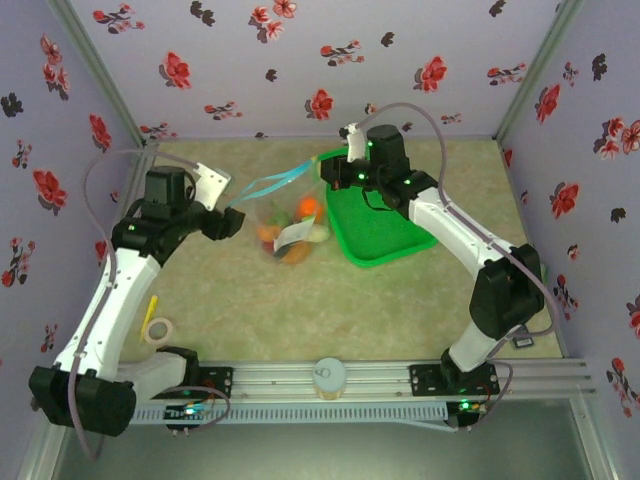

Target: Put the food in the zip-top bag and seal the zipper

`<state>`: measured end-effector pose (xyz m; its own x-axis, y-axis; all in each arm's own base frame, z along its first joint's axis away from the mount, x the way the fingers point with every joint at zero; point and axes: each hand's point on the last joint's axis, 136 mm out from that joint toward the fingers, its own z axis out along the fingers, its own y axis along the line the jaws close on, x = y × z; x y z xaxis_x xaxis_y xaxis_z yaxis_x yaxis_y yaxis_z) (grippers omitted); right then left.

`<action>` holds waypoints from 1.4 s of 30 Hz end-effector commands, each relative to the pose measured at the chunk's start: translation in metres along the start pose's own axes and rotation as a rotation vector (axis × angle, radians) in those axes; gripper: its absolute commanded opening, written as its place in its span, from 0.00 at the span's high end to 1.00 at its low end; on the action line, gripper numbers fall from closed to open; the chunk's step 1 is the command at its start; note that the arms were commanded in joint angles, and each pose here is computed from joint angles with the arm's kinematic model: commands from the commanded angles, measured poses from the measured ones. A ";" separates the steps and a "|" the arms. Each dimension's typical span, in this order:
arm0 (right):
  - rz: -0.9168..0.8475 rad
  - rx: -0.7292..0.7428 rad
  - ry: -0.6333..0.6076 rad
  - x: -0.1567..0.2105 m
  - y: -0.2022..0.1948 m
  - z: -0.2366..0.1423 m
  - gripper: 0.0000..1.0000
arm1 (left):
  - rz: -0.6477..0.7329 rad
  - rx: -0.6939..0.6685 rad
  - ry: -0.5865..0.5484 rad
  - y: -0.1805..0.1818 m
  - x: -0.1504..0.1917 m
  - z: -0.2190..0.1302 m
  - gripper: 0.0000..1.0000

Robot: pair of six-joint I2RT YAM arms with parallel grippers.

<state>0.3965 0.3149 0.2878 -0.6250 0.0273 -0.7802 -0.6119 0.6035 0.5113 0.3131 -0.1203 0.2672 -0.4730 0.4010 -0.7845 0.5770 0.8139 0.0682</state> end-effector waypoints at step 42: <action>-0.063 -0.345 -0.124 0.013 0.029 -0.049 0.43 | 0.007 -0.027 0.210 0.048 -0.022 0.007 1.00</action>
<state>0.3589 0.2945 0.2889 -0.5801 0.0718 -0.8114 -0.7282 0.4006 0.5561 0.3558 -0.1101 0.2810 -0.5595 0.4978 -0.6627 0.6030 0.7930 0.0866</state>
